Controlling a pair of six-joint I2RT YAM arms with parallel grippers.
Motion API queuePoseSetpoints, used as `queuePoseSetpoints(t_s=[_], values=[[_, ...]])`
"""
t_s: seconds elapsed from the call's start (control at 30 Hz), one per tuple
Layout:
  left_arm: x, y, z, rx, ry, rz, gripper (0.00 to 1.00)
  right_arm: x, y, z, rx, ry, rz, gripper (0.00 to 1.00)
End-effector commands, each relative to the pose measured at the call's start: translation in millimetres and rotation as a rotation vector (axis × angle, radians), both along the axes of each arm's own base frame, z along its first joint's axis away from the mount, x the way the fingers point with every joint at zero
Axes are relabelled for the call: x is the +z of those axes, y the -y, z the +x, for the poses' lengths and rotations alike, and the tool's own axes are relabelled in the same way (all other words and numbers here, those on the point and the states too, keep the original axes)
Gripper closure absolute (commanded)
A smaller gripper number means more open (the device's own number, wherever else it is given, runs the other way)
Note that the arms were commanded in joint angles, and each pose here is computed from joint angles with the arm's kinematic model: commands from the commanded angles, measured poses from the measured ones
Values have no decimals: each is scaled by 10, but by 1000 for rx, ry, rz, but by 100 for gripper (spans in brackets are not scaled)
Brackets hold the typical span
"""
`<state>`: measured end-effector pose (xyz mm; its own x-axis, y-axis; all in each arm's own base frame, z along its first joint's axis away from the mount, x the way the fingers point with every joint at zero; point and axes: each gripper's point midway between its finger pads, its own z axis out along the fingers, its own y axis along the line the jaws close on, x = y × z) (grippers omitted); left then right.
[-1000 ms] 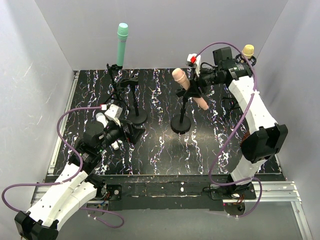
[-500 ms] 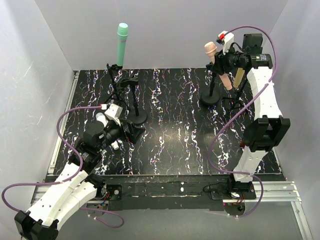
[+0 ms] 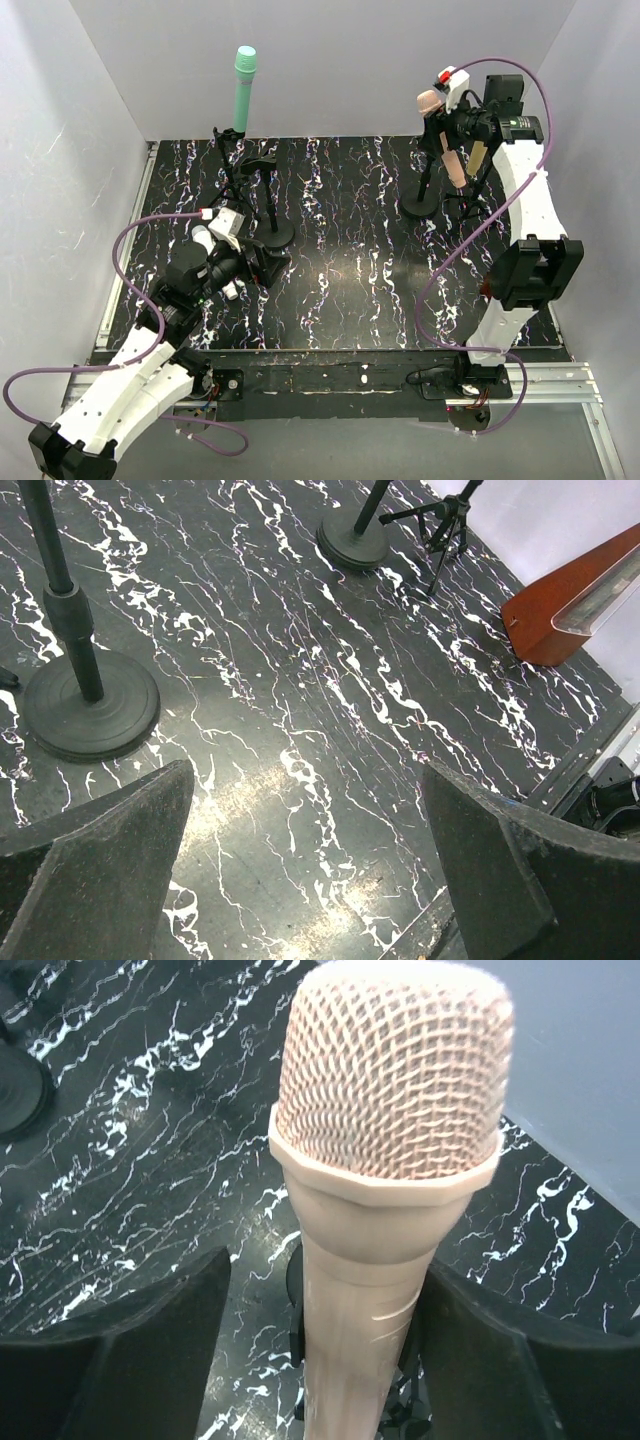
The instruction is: Attach the microphones to the stand
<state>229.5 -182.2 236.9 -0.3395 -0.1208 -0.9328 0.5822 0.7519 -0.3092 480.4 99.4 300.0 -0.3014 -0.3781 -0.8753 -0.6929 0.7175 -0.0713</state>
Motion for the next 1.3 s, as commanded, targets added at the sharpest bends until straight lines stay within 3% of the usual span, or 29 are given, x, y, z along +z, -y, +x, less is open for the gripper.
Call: queuePoseSetpoints(t_s=[0.0, 0.37, 0.63, 0.87, 1.1, 1.27], values=[[174, -34, -33, 12, 33, -23, 2, 492, 37, -57, -25, 135, 21, 19], [242, 6, -45, 12, 12, -85, 2, 1004, 226, -460, -43, 245, 31, 14], [76, 2, 65, 67, -61, -87, 2, 1060, -46, -1226, 139, 265, 106, 11], [-15, -170, 270, 193, -5, -58, 2, 694, -511, -2187, 482, 90, 339, 12], [119, -201, 520, 158, -14, -108, 2, -64, -624, -2541, 543, -87, 436, 13], [596, -317, 649, -8, -7, -348, 2, -445, -662, -2669, 564, -161, 454, 13]])
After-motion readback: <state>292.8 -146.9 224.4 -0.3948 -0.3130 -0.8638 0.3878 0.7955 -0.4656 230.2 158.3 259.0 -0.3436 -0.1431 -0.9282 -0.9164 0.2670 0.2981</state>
